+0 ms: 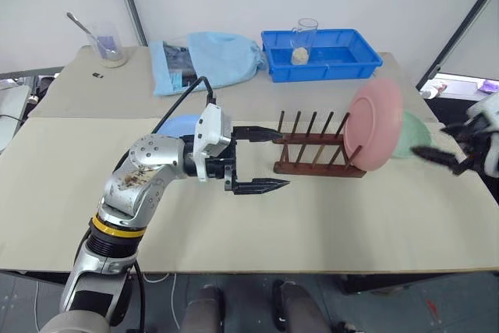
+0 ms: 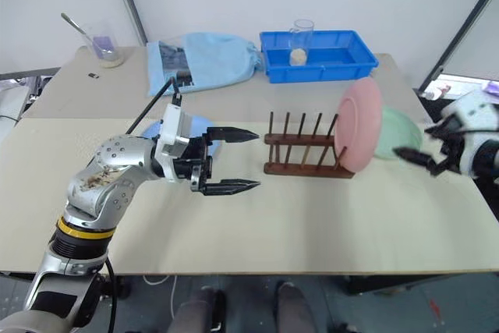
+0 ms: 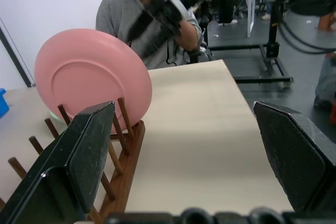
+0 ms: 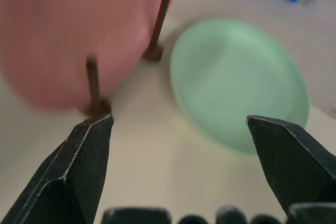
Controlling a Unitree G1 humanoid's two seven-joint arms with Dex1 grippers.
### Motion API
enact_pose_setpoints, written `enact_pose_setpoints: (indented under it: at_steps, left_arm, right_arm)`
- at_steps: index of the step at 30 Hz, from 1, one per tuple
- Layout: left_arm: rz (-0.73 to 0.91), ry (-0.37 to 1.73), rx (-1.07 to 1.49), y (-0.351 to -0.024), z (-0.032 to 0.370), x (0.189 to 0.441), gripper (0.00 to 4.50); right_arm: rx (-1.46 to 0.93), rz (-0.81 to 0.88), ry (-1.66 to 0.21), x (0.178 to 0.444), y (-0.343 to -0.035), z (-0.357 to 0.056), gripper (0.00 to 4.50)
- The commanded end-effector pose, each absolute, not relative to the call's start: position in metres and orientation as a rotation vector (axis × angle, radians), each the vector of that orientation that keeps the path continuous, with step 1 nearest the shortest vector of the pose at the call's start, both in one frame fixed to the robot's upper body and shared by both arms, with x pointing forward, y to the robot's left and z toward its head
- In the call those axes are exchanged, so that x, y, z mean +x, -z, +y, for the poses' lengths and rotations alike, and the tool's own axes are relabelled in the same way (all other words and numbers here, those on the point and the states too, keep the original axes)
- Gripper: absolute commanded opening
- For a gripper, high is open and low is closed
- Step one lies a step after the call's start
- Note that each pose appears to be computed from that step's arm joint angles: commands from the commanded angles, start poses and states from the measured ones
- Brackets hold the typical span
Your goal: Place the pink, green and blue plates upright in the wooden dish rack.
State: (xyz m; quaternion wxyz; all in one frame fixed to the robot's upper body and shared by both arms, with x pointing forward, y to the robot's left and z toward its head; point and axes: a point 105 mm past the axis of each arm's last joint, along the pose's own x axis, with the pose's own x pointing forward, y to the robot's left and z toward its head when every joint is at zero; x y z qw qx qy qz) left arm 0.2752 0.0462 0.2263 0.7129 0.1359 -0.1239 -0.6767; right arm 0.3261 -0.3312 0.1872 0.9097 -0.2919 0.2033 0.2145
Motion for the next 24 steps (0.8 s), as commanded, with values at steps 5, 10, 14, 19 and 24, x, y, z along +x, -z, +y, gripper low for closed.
enact_pose_setpoints:
  at_steps: [5,10,14,19,24]
  left_arm:
    - [-0.328,1.497,0.350,-0.230,0.041,0.268,4.50]
    - [-0.346,1.480,0.347,-0.232,0.038,0.269,4.50]
    - [-0.360,1.462,0.348,-0.233,0.037,0.270,4.50]
    - [-0.365,1.447,0.353,-0.234,0.037,0.270,4.50]
    - [-0.365,1.429,0.360,-0.235,0.038,0.271,4.50]
  right_arm:
    - [-0.900,0.391,-0.444,0.362,-0.175,-0.333,4.48]
    - [-0.948,0.414,-0.406,0.389,-0.161,-0.333,4.48]
    - [-0.967,0.441,-0.371,0.403,-0.153,-0.332,4.48]
    - [-0.943,0.478,-0.330,0.411,-0.144,-0.331,3.71]
    - [-0.894,0.497,-0.326,0.411,-0.138,-0.331,2.03]
